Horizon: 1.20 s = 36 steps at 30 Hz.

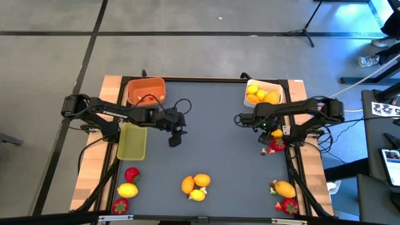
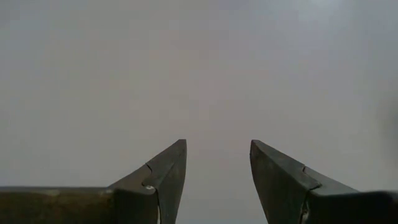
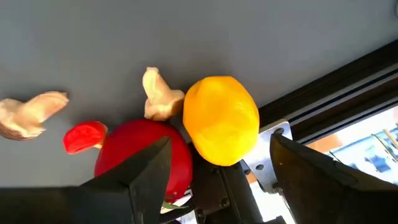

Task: Sort produce into baskets
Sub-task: Put the lemon into the white bin

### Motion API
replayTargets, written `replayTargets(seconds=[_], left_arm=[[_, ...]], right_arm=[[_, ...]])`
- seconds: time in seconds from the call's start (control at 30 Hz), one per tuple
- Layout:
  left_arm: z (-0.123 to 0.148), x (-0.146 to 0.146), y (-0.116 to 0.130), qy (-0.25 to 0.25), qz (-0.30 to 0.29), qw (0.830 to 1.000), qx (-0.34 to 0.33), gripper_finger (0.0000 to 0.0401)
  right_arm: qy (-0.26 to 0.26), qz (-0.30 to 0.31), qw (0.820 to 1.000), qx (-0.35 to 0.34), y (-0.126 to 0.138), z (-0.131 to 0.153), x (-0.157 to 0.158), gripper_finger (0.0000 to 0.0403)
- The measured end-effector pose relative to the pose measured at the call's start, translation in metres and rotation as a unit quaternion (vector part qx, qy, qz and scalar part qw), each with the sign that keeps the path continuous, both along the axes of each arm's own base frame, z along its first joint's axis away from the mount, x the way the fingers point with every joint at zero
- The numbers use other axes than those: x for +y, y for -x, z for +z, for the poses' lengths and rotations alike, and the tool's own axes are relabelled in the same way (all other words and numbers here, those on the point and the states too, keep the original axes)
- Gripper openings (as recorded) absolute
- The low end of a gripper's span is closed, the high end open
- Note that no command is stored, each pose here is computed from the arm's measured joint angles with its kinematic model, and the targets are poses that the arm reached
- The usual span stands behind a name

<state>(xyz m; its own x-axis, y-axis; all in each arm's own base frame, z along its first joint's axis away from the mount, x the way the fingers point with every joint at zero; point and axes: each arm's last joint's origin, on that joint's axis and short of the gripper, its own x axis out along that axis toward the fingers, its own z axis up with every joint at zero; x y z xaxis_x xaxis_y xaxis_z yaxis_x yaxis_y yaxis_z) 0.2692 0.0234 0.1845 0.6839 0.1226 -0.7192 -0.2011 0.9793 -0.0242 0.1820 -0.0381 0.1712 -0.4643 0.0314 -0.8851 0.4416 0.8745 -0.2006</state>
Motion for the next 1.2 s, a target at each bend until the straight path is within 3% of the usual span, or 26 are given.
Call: replayTargets(seconds=[0.23,0.63,0.73,1.0,1.2], left_arm=[[0.000,-0.002,0.000,-0.001,-0.006,1.000,0.000,0.0173],[0.000,-0.002,-0.001,-0.002,-0.006,1.000,-0.003,0.0173],[0.000,-0.002,-0.001,-0.002,-0.006,1.000,-0.004,0.0173],[0.000,-0.002,-0.001,-0.003,-0.007,1.000,-0.003,0.0173],[0.000,-0.002,-0.001,-0.003,-0.007,1.000,-0.003,0.0173]], right_arm=[[-0.001,0.014,0.999,0.050,-0.006,-0.018,-0.004,0.0269],[-0.007,-0.012,0.996,0.088,-0.009,-0.038,-0.018,0.0266],[-0.012,-0.012,0.996,0.089,-0.008,-0.041,-0.022,0.0242],[-0.026,-0.026,0.995,0.092,0.000,-0.046,-0.025,0.0133],[-0.023,-0.023,0.996,0.079,-0.005,-0.039,-0.027,0.0137]])
